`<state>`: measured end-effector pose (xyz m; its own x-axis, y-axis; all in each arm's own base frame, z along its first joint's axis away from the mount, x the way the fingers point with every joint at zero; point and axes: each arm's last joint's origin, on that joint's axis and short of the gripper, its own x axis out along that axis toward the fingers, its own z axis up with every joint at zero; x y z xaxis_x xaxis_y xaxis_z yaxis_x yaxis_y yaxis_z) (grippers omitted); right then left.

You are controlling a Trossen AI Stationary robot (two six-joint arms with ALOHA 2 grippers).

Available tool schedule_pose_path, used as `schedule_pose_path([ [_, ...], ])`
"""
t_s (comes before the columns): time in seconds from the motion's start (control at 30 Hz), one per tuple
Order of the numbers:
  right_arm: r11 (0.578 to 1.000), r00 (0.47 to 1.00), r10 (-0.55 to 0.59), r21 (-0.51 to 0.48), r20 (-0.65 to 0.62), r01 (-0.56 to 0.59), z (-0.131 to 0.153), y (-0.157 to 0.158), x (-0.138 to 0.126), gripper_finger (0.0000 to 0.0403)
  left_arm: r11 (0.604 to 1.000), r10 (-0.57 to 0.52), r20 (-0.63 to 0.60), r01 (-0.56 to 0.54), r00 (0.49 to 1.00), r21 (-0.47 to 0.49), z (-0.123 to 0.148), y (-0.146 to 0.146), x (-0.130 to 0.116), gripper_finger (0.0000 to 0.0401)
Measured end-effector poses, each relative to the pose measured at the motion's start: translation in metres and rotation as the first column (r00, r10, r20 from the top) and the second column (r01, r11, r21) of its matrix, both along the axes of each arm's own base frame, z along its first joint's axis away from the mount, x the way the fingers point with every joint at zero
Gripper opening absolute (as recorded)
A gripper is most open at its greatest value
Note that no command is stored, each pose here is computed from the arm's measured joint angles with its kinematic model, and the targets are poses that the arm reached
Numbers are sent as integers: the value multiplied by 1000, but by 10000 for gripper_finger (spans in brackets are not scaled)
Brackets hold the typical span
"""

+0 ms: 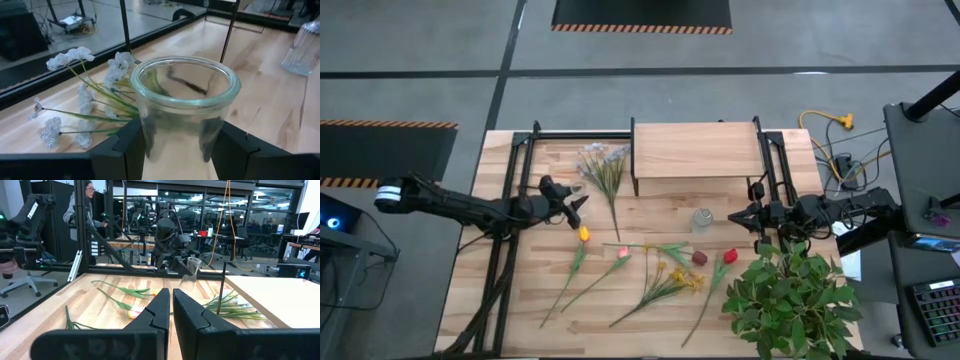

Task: Pick and place flowers into a vace then onto a shelf
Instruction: Prepare the left transparent vase

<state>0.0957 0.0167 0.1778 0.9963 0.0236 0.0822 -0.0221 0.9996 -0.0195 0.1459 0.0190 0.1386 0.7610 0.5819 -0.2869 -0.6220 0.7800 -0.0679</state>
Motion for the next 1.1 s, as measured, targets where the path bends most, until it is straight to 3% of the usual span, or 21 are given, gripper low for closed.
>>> schedule_pose_path([
  [0.23,1000,1000,1,0,0,-1,0,0,0,13,1000,-15,-24,15,1000,-15,-4,0,-1,205],
  [0.57,1000,1000,2,1,-1,-2,0,0,0,13,999,-48,-3,48,999,-16,12,-1,8,280],
  [0.77,1000,1000,1,2,-2,-1,0,0,0,13,996,-75,-70,79,995,49,31,-1,17,289],
  [1.1,1000,1000,1,0,-1,-1,0,0,0,13,997,-70,-213,77,974,25,84,-1,28,289],
])
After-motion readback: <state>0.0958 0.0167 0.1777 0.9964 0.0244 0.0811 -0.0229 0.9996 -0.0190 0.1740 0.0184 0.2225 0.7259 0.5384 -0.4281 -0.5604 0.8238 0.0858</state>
